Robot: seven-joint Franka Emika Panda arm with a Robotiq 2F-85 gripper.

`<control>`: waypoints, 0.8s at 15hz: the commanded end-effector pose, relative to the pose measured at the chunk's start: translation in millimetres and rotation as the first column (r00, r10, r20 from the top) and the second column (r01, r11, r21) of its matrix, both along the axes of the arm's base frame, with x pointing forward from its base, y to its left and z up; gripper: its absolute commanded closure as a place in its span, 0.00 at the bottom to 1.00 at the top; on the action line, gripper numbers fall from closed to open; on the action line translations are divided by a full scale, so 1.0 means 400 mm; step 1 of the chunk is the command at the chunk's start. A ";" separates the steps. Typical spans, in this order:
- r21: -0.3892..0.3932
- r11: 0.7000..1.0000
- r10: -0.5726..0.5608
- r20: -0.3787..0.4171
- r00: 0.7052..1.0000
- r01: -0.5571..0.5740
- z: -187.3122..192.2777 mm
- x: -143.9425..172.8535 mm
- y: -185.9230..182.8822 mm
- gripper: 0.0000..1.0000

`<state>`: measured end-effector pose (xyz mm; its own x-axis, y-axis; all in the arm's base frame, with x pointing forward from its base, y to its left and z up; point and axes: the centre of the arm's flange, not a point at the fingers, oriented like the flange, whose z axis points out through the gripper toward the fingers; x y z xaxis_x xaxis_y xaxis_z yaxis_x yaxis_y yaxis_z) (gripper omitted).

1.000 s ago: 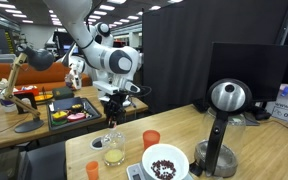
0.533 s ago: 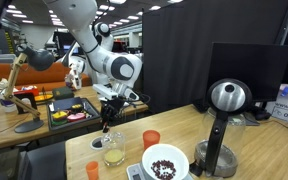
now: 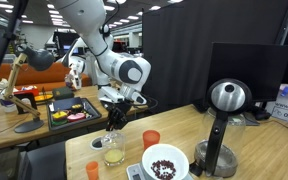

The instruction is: Move the salt cellar to the left

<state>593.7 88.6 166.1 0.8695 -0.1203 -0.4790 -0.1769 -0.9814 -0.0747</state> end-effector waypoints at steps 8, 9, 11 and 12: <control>-0.036 0.996 -0.080 -0.054 0.995 0.078 -0.053 0.063 -0.004 0.92; -0.038 0.996 -0.081 -0.058 0.995 0.079 -0.053 0.065 -0.003 0.92; -0.041 0.996 -0.082 -0.067 0.994 0.079 -0.052 0.066 0.000 0.50; -0.043 0.996 -0.084 -0.070 0.994 0.081 -0.050 0.066 0.001 0.42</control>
<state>614.0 87.7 143.7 0.8382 -0.1996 -0.5074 -0.2488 -0.9681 -0.0302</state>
